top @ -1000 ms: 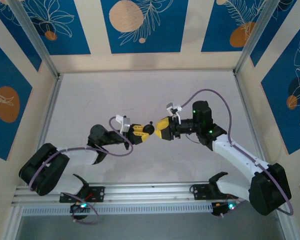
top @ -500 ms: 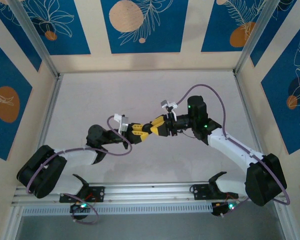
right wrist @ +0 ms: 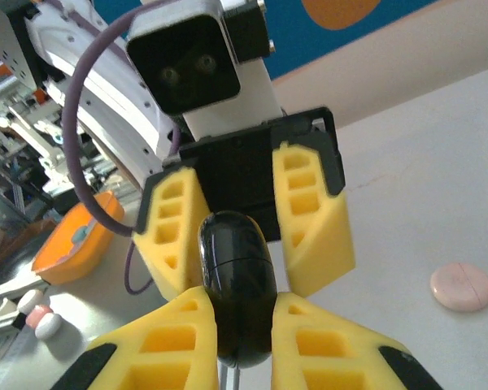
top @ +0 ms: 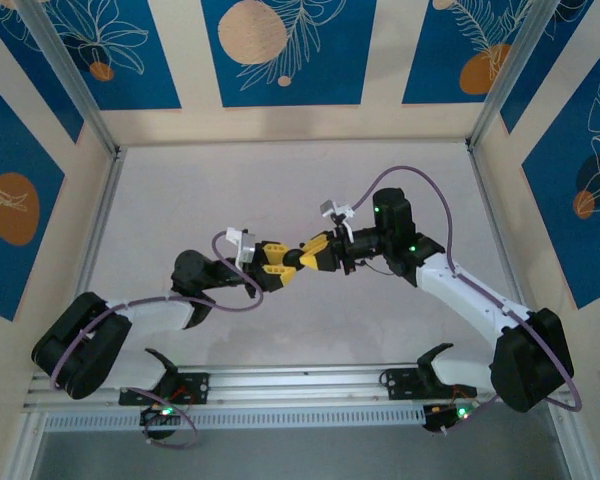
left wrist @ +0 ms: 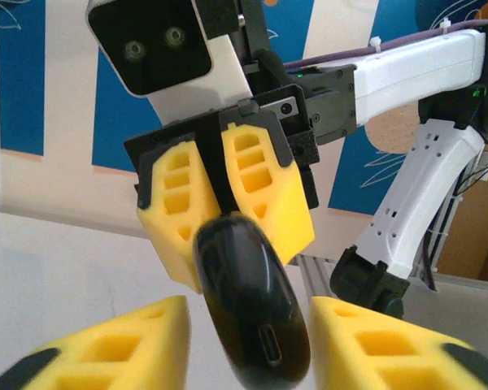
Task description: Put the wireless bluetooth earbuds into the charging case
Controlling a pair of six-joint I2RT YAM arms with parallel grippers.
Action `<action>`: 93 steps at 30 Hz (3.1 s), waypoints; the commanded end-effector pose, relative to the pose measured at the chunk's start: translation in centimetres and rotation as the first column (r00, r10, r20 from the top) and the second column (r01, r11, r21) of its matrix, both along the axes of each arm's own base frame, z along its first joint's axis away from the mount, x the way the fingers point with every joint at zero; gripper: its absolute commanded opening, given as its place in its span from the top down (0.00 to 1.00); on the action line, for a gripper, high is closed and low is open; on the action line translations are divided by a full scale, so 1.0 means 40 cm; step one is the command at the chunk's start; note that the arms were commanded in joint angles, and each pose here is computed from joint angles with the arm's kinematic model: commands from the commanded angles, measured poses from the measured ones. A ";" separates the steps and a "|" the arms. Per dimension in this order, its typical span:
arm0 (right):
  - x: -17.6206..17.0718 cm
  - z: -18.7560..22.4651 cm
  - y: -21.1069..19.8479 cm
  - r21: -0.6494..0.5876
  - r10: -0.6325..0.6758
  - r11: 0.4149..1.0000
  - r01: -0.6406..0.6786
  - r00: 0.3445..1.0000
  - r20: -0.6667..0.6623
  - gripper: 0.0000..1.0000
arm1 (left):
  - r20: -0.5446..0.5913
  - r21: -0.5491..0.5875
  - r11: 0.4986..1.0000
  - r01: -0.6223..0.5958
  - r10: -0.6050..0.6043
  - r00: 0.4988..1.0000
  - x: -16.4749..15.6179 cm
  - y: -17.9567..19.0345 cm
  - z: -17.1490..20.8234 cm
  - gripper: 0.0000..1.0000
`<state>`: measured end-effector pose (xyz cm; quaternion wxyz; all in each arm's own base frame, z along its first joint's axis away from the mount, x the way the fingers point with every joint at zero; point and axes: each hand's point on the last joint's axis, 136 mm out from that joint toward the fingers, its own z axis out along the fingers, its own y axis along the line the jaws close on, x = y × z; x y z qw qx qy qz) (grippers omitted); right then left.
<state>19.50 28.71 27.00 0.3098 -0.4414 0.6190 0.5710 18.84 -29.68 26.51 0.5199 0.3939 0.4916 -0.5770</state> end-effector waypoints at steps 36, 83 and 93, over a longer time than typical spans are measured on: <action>-0.077 -0.145 0.029 -0.571 0.216 0.821 0.011 0.920 0.328 0.92 | 0.031 0.490 0.866 0.101 -0.133 0.991 -0.078 -0.005 -0.169 0.75; -0.067 -0.087 -0.059 -0.368 0.091 0.929 0.046 0.934 0.346 0.87 | 0.089 0.330 0.942 0.060 -0.094 0.992 -0.064 -0.033 -0.119 0.60; -0.082 -0.147 -0.027 -0.531 0.203 0.847 -0.002 0.925 0.320 0.87 | 0.088 0.399 0.915 0.063 -0.107 0.990 -0.075 -0.027 -0.140 0.53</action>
